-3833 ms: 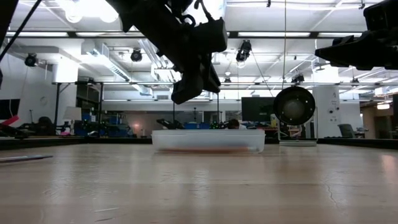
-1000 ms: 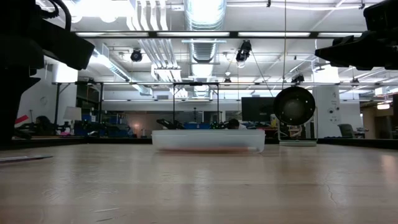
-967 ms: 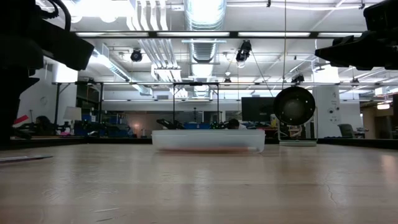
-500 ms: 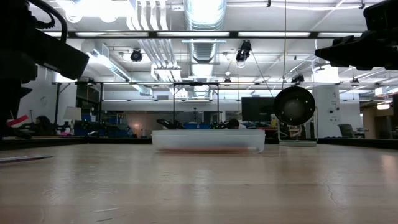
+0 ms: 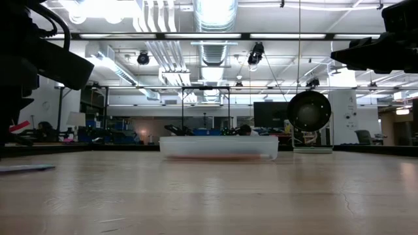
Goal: Pick & place school supplies into a supply box
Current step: Put the purple scissors into the black supply box
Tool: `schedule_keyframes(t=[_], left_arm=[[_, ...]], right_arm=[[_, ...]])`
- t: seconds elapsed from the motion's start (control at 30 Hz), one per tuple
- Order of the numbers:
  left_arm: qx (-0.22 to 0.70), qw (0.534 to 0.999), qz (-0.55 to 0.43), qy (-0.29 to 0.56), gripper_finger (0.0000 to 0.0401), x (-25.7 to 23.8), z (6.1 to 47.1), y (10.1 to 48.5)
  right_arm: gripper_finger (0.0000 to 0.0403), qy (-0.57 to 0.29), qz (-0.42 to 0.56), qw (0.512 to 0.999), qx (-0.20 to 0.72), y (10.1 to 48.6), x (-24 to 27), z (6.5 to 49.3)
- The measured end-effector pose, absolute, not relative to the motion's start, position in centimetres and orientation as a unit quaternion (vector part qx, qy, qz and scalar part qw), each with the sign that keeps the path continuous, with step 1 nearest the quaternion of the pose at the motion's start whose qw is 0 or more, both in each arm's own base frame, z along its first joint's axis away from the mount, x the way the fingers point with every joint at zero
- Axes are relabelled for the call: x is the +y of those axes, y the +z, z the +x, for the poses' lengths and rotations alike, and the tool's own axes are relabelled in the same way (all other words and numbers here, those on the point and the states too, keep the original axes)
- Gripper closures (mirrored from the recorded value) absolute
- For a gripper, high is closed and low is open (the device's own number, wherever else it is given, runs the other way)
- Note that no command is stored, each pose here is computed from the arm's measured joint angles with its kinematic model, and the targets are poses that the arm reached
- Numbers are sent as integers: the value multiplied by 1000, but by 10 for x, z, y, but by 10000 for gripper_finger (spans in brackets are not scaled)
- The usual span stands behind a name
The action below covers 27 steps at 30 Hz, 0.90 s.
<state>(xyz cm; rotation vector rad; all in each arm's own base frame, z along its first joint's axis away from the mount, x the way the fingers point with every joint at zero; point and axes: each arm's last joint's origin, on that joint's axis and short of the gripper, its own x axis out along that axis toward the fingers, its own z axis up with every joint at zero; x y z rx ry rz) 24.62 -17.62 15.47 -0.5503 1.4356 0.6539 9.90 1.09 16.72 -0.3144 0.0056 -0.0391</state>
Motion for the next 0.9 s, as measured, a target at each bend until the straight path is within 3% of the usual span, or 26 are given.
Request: schedule_keyframes(t=[0.9], left_arm=[[602,693,-317,239,336,-171,239,113]], right_arm=[[335,-20,-157,987,3,167,11,99]])
